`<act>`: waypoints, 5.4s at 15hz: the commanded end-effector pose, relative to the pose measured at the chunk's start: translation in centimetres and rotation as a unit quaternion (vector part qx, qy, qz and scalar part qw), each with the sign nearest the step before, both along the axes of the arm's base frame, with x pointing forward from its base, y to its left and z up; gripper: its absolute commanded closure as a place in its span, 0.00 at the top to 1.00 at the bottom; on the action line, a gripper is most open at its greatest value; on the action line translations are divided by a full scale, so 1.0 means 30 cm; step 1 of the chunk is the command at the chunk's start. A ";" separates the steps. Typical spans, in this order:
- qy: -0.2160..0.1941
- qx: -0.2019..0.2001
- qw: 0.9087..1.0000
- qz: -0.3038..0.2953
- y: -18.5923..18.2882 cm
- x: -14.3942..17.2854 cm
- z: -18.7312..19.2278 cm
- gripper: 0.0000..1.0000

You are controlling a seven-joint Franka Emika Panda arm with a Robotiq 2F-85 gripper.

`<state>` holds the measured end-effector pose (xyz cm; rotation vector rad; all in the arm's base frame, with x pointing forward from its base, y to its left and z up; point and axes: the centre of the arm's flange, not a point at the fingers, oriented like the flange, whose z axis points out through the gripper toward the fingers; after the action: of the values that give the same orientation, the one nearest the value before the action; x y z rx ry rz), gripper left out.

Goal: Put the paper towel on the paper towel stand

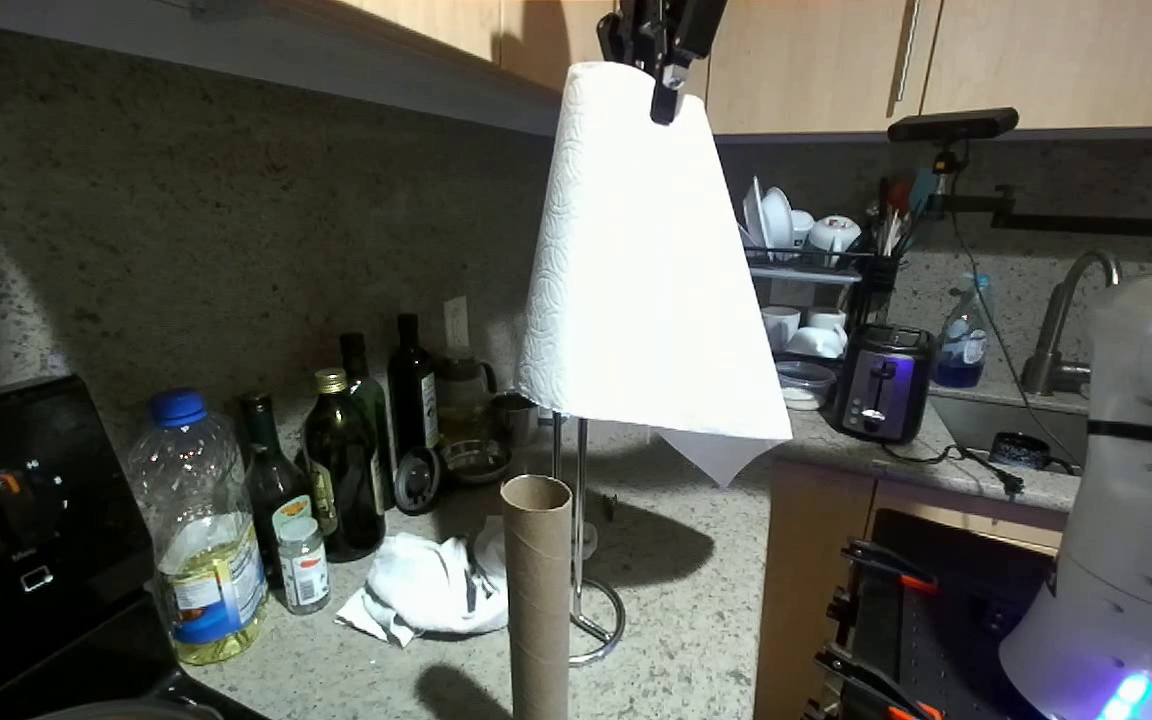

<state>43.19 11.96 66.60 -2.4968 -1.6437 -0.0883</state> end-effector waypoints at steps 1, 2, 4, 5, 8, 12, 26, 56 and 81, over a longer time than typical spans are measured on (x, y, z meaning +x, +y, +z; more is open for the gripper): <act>0.022 -0.011 1.000 -0.003 0.008 0.019 0.000 0.07; 0.025 -0.009 1.000 -0.002 0.005 0.023 -0.007 0.07; 0.033 -0.009 0.999 -0.003 -0.003 0.033 -0.022 0.07; 0.037 -0.009 0.999 -0.004 -0.009 0.040 -0.030 0.07; 0.052 -0.011 0.999 -0.008 -0.016 0.061 -0.062 0.07; 0.072 -0.014 0.997 -0.010 -0.015 0.108 -0.123 0.07; 0.118 -0.007 0.993 -0.002 -0.041 0.213 -0.339 0.07; 0.114 -0.006 0.986 0.118 -0.013 0.080 -0.793 0.07; 0.070 -0.014 0.991 0.110 -0.028 0.039 -0.766 0.76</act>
<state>45.39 11.88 42.59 -2.2538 -1.8157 0.2022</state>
